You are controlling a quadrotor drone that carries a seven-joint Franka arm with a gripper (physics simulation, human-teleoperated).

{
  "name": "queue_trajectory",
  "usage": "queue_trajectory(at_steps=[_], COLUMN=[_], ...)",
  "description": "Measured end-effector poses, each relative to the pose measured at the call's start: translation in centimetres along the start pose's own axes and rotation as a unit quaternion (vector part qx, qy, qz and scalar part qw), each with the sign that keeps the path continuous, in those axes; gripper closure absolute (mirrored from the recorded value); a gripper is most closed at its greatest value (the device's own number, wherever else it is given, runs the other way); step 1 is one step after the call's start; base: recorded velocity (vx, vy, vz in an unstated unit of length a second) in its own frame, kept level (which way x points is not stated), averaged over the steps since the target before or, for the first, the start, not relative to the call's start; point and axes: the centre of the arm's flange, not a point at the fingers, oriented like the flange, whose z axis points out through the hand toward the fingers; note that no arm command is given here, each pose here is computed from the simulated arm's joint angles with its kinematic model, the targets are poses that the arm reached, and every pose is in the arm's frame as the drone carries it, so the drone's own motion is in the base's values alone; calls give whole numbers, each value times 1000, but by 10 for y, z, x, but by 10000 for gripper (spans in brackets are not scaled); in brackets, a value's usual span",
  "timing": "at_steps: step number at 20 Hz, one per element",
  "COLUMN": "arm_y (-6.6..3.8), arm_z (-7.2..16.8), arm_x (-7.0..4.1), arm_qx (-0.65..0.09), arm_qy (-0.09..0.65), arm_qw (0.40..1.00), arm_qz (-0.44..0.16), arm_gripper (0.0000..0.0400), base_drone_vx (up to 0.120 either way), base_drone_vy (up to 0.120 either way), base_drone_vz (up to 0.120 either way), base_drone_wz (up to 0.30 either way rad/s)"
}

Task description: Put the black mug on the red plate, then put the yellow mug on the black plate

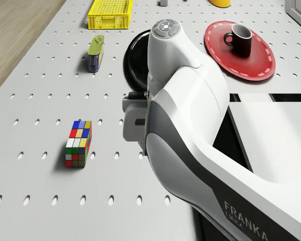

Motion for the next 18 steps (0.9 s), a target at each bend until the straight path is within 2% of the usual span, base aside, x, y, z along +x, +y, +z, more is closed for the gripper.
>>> queue_trajectory(at_steps=[18], arm_y=[0], arm_z=[0], arm_x=[0], arm_qx=[0], arm_qy=[0], arm_qw=[1000], arm_qz=[0], arm_gripper=[0], base_drone_vx=[-120], base_drone_vy=[120], base_drone_vz=[0], base_drone_wz=[0])
